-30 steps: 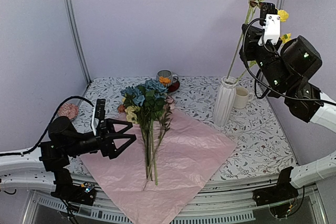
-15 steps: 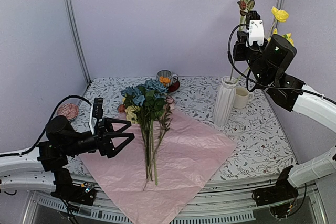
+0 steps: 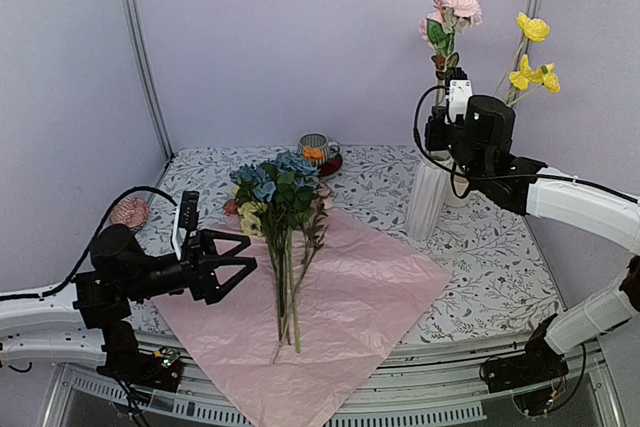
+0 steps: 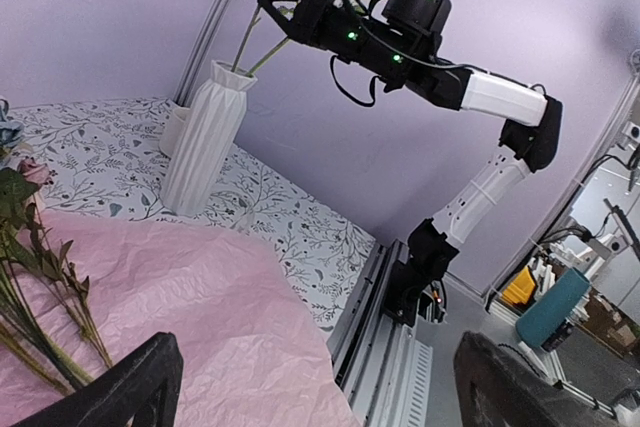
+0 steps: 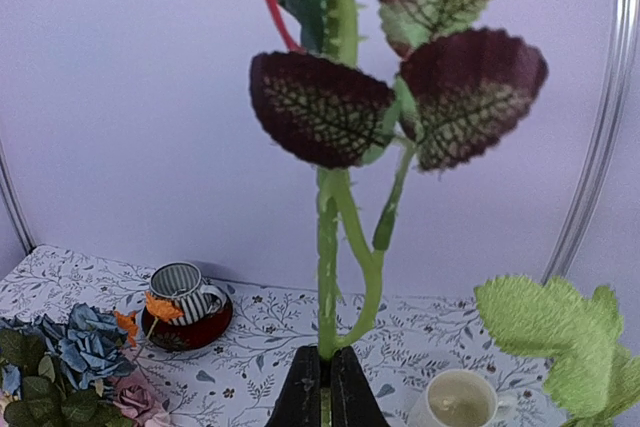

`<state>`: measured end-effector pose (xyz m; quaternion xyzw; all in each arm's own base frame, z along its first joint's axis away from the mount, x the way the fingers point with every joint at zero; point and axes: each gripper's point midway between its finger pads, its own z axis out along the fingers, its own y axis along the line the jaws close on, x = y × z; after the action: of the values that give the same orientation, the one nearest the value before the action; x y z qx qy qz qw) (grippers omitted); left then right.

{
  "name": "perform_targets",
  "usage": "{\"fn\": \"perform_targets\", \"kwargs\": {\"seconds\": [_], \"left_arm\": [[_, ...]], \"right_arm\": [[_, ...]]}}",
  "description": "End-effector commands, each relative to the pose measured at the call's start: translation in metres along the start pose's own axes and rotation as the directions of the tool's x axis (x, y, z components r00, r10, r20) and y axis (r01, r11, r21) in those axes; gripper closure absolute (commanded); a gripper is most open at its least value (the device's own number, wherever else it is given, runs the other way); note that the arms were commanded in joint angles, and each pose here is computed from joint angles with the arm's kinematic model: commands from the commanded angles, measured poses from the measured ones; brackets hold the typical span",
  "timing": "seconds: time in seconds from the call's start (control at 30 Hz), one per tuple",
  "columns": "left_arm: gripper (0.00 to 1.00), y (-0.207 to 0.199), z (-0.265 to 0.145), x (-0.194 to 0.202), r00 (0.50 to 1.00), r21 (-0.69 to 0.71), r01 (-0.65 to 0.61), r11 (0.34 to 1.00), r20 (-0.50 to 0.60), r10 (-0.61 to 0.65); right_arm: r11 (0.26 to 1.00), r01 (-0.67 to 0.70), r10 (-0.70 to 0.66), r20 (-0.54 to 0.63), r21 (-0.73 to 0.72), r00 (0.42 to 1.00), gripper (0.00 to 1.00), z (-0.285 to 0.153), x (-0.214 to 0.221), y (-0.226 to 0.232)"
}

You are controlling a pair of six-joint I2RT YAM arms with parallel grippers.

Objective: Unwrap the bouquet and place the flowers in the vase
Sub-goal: Place the fake flower in the vase, then pick up the fake flower from the flattened wrapping paper.

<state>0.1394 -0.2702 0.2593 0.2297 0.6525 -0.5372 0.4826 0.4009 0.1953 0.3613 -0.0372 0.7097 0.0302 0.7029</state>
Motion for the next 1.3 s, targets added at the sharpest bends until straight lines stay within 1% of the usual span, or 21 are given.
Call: {"fn": "perform_targets", "kwargs": {"seconds": [0.0, 0.03, 0.07, 0.1, 0.13, 0.17, 0.3, 0.43, 0.5, 0.57, 0.67, 0.73, 0.8, 0.87, 0.9, 1.0, 1.07, 1.13, 1.2, 1.27], "left_arm": [[0.03, 0.002, 0.001, 0.005, 1.000, -0.010, 0.006, 1.000, -0.012, -0.007], [0.03, 0.002, 0.002, 0.005, 1.000, -0.011, 0.009, 1.000, -0.016, -0.009], [0.03, 0.002, 0.002, 0.005, 1.000, -0.009, 0.011, 1.000, -0.018, -0.012], [0.03, 0.002, 0.003, 0.006, 1.000, -0.007, 0.011, 1.000, -0.021, -0.011], [0.03, 0.002, 0.003, 0.007, 1.000, -0.005, 0.010, 1.000, -0.025, -0.010], [0.03, 0.002, 0.004, 0.007, 0.999, -0.008, 0.009, 1.000, -0.030, -0.009], [0.03, 0.004, 0.004, 0.006, 0.999, -0.022, 0.010, 1.000, -0.032, -0.010], [0.03, 0.003, 0.005, 0.004, 1.000, -0.020, 0.011, 1.000, -0.027, -0.011], [0.03, 0.004, 0.006, 0.004, 1.000, -0.024, 0.014, 1.000, -0.026, -0.014], [0.03, 0.006, 0.006, 0.007, 1.000, -0.025, 0.014, 1.000, -0.023, -0.015], [0.03, 0.008, 0.008, 0.009, 0.999, -0.033, 0.020, 0.999, -0.031, -0.021], [0.03, 0.009, 0.009, 0.010, 0.999, -0.029, 0.017, 0.999, -0.033, -0.018], [0.03, 0.016, 0.013, 0.013, 0.998, -0.072, 0.017, 0.997, -0.056, -0.021], [0.04, 0.025, 0.015, 0.012, 0.996, -0.138, 0.016, 0.990, -0.080, -0.027], [0.08, 0.031, 0.016, 0.012, 0.996, -0.171, 0.012, 0.985, -0.085, -0.027], [0.23, 0.047, 0.017, 0.022, 0.993, -0.245, 0.013, 0.970, -0.111, -0.041], [0.28, 0.058, 0.019, 0.030, 0.988, -0.287, 0.025, 0.958, -0.138, -0.067], [0.30, 0.066, 0.023, 0.040, 0.981, -0.317, 0.028, 0.948, -0.172, -0.086], [0.33, 0.078, 0.025, 0.050, 0.970, -0.375, 0.019, 0.927, -0.218, -0.108], [0.40, 0.094, 0.023, 0.064, 0.952, -0.459, -0.006, 0.888, -0.275, -0.136]], "right_arm": [[0.994, -0.072, 0.082, -0.145, 0.076, 0.986, 0.94, 0.014, 0.058, -0.015], [0.993, -0.072, 0.087, -0.174, 0.089, 0.981, 0.90, 0.015, 0.065, -0.017], [0.991, -0.088, 0.107, -0.194, 0.103, 0.975, 0.76, 0.016, 0.069, -0.018], [0.989, -0.095, 0.116, -0.209, 0.109, 0.971, 0.65, 0.015, 0.071, -0.019], [0.989, -0.097, 0.118, -0.219, 0.108, 0.969, 0.42, 0.014, 0.072, -0.019], [0.990, -0.106, 0.125, -0.223, 0.096, 0.967, 0.32, 0.013, 0.070, -0.017], [0.989, -0.148, 0.141, -0.239, -0.010, 0.961, 0.31, 0.004, 0.060, -0.003], [0.977, -0.182, 0.145, -0.286, -0.110, 0.947, 0.30, -0.014, 0.062, 0.009], [0.960, -0.230, 0.170, -0.320, -0.162, 0.932, 0.29, -0.025, 0.061, 0.016], [0.938, -0.254, 0.165, -0.342, -0.235, 0.925, 0.30, -0.038, 0.057, 0.028], [0.896, -0.253, 0.113, -0.363, -0.366, 0.925, 0.32, -0.061, 0.051, 0.056], [0.870, -0.248, 0.080, -0.374, -0.426, 0.924, 0.32, -0.078, 0.050, 0.076], [0.852, -0.251, 0.060, -0.390, -0.459, 0.919, 0.32, -0.090, 0.053, 0.090], [0.833, -0.266, 0.048, -0.415, -0.486, 0.908, 0.34, -0.099, 0.061, 0.104], [0.817, -0.276, 0.041, -0.426, -0.506, 0.904, 0.36, -0.104, 0.065, 0.112], [0.760, -0.309, 0.023, -0.453, -0.571, 0.891, 0.38, -0.120, 0.080, 0.141], [0.738, -0.343, 0.028, -0.481, -0.581, 0.876, 0.38, -0.126, 0.094, 0.156], [0.727, -0.384, 0.055, -0.510, -0.570, 0.858, 0.37, -0.129, 0.108, 0.167], [0.719, -0.461, 0.112, -0.568, -0.520, 0.815, 0.37, -0.131, 0.129, 0.176], [0.706, -0.513, 0.155, -0.600, -0.488, 0.784, 0.37, -0.131, 0.143, 0.188]]}}
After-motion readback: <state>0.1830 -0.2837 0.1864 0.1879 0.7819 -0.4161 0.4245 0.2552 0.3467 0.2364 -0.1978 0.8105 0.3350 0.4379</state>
